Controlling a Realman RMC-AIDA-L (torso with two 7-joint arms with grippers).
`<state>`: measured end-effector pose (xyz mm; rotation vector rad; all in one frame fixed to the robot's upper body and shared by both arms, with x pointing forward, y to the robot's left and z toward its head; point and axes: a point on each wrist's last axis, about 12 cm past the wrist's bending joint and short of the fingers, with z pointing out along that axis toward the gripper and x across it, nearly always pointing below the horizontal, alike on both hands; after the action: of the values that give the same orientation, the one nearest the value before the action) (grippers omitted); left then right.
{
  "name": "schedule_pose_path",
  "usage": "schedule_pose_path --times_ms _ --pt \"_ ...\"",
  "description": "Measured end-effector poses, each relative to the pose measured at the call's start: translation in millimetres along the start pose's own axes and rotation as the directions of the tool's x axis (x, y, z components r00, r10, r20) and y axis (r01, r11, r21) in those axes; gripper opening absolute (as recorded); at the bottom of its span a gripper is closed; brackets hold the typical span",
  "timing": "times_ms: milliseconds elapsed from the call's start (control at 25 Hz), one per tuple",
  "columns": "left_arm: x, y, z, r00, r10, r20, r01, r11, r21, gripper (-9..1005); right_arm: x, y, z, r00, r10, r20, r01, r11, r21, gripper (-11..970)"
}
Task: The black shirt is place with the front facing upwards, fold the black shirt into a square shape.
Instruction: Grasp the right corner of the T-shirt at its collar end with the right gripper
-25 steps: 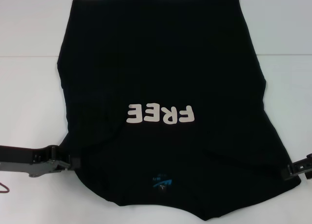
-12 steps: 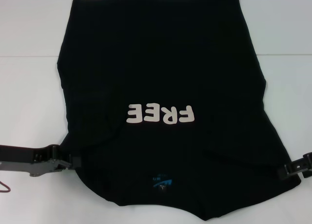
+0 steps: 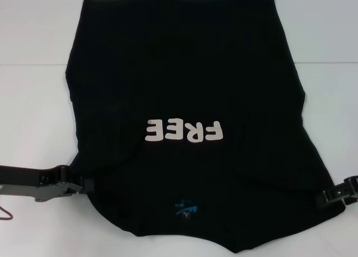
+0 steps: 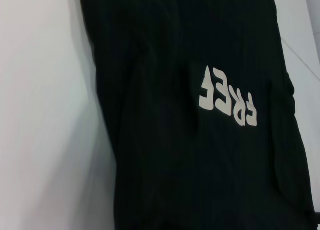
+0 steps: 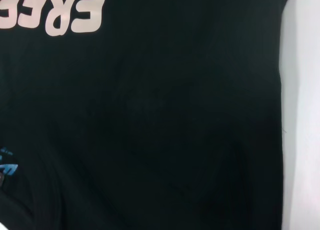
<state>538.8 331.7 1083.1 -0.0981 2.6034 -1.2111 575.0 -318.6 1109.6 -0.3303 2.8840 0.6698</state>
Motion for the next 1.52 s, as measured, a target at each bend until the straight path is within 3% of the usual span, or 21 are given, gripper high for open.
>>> schedule_pose_path --times_ms 1160,1520 --pt "0.9 -0.4 1.7 1.0 0.008 -0.003 -0.008 1.0 0.011 19 -10.9 19.4 12.5 0.998 -0.052 -0.023 0.051 0.998 -0.041 916" --pt "1.0 -0.5 1.9 1.0 0.006 -0.002 -0.006 1.0 0.014 19 -10.3 9.6 4.0 0.999 -0.034 0.002 0.034 0.999 -0.03 914"
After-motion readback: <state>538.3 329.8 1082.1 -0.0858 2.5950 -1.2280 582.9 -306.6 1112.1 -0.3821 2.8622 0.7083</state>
